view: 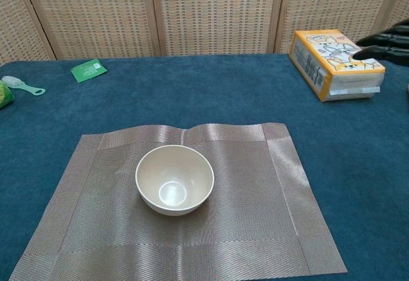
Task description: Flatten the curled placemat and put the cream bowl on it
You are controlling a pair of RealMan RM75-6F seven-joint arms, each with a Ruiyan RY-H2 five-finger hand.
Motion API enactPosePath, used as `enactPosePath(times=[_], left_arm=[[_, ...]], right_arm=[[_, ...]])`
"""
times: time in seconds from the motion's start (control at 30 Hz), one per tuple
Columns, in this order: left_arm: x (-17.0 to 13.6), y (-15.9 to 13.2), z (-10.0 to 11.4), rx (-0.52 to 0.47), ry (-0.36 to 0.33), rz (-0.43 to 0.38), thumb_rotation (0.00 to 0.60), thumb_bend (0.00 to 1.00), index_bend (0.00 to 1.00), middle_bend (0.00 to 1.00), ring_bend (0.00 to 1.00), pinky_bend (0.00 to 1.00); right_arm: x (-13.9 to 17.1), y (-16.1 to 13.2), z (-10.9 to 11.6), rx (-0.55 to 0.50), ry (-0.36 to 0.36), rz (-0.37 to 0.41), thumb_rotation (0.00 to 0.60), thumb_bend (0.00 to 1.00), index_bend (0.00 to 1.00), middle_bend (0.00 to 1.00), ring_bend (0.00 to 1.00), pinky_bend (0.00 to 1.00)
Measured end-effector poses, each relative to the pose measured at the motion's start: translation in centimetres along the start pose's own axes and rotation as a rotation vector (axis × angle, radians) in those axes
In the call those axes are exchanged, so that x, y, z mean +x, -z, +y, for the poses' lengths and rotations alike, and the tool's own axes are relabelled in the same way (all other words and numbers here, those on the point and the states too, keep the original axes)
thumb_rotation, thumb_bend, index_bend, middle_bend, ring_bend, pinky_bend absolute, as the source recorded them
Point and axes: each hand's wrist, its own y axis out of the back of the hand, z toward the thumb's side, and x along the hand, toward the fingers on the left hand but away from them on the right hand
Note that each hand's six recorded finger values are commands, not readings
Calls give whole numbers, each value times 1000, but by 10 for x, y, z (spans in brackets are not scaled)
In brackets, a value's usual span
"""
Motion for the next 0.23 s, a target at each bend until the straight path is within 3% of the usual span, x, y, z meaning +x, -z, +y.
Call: enactPosePath(times=[0.23], left_arm=[[-21, 14, -7, -7, -5, 35, 600, 0, 0, 0, 0, 0]], right_arm=[[58, 24, -13, -168, -37, -292, 600, 63, 0, 0, 0, 0]])
